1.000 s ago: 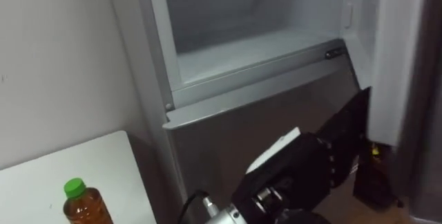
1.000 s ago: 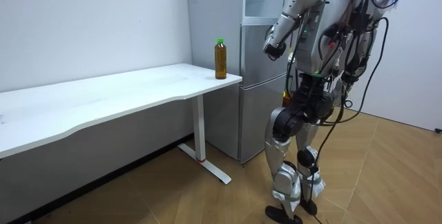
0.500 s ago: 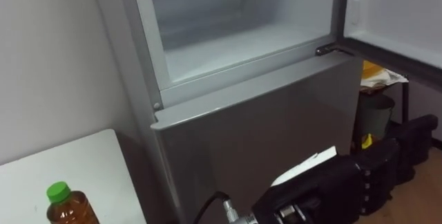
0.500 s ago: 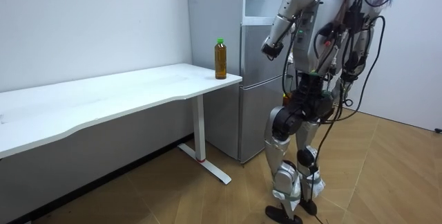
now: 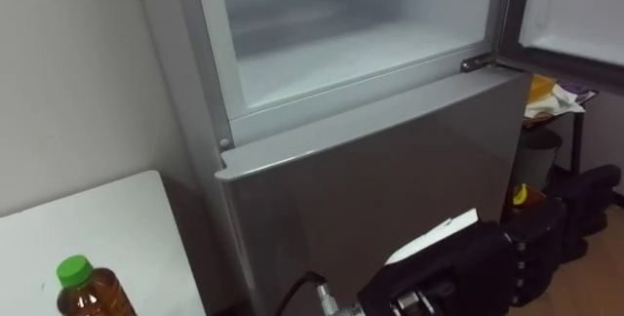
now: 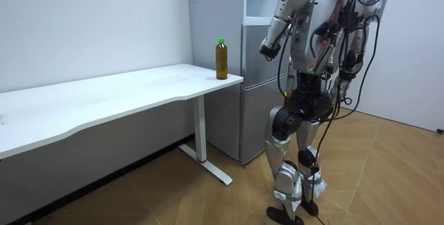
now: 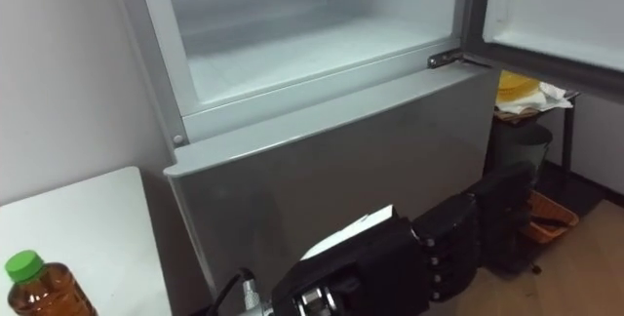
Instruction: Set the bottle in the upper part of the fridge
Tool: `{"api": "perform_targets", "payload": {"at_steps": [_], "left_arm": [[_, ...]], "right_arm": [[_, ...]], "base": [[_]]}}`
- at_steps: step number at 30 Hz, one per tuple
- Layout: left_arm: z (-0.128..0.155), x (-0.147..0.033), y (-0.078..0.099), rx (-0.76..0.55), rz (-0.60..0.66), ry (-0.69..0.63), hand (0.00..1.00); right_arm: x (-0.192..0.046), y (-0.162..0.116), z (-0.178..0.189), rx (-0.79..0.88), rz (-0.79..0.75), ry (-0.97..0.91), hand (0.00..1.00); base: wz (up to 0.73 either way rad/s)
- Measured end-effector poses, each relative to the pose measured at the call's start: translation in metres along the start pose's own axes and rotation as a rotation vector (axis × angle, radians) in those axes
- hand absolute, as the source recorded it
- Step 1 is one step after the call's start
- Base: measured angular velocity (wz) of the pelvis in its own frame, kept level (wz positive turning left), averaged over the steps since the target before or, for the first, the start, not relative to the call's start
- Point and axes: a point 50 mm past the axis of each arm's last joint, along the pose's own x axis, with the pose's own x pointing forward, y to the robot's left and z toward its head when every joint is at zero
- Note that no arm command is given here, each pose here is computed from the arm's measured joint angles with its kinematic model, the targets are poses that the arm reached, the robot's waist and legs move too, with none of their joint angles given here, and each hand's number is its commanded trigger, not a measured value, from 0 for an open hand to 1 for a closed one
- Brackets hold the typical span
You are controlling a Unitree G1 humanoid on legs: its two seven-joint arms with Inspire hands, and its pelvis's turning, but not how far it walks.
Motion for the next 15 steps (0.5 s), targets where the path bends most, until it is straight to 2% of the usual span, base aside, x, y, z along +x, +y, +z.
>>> {"api": "perform_targets", "payload": {"at_steps": [9,15], "left_arm": [[-0.004,-0.005,0.004,0.016,0.011,0.038,0.0],[-0.019,-0.022,0.005,-0.022,0.073,0.087,0.0]], "right_arm": [[0.0,0.001,0.0,-0.007,0.003,0.002,0.0],[0.001,0.003,-0.001,-0.003,0.008,0.003,0.0]], "base": [[0.04],[0.07]]}}
